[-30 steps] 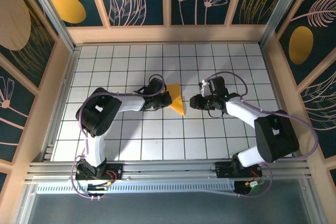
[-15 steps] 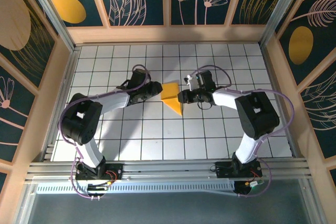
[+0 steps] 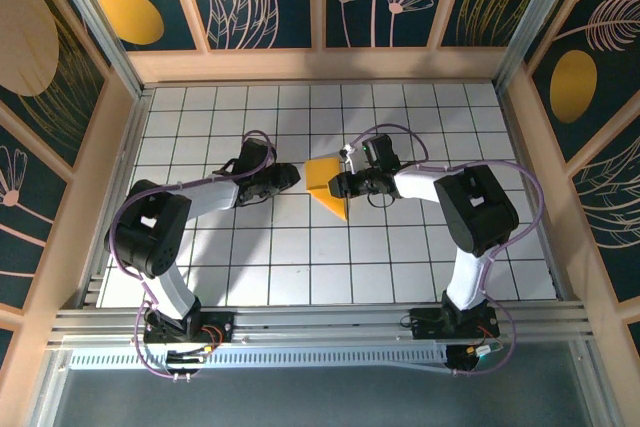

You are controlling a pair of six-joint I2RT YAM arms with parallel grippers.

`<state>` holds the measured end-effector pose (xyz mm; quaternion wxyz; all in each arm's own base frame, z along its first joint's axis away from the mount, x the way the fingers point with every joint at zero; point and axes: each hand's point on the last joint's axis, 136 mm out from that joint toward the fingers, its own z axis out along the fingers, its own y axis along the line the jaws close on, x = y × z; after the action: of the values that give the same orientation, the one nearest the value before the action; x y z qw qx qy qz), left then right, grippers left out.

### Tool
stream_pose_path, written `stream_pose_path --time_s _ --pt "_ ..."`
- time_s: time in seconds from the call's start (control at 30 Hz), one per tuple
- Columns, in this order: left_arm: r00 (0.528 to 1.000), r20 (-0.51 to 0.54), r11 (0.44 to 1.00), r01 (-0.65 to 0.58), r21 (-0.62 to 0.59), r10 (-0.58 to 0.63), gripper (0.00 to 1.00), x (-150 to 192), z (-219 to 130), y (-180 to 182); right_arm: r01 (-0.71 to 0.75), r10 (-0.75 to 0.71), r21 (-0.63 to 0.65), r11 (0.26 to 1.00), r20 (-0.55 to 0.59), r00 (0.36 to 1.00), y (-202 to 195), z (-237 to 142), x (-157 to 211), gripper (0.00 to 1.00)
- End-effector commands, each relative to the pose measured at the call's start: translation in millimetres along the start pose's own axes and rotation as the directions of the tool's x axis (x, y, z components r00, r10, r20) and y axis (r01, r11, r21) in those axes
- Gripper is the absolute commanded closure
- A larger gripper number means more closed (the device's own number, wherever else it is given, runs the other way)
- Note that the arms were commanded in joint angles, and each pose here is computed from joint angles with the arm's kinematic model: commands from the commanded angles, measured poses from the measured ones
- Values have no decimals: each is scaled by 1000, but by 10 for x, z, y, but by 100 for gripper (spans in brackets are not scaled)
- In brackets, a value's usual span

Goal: Fold a paper plane with a square sheet of paper (fold left side to right side)
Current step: Fourth fold the wing at the center of the table.

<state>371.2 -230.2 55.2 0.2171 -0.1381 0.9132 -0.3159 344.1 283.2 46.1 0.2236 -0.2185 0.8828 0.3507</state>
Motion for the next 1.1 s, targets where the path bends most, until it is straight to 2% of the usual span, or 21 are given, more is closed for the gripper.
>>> stream_pose_path --time_s 0.0,0.27,0.43,0.6,0.9,1.07 --pt "1000 -12 1000 6 8 -6 59 1 34 17 26 -28 34 999 58 998 -4 -139 -136 57" --pt "1000 -25 1000 10 -1 -10 58 28 78 67 -3 -1 65 998 62 998 -110 -141 -110 53" --pt "999 -30 1000 11 -2 -12 58 35 96 76 -8 5 42 999 56 998 -83 -113 -84 53" --pt "999 -36 1000 11 -3 -12 57 47 112 84 -18 17 11 1000 42 999 -52 -85 -48 65" --pt "999 -37 997 35 74 -33 53 -34 120 -26 -6 6 -5 1000 51 999 35 -181 -99 100" --pt "997 -40 988 65 143 -60 52 -125 135 -80 8 -6 -19 1000 104 995 130 -383 -203 100"
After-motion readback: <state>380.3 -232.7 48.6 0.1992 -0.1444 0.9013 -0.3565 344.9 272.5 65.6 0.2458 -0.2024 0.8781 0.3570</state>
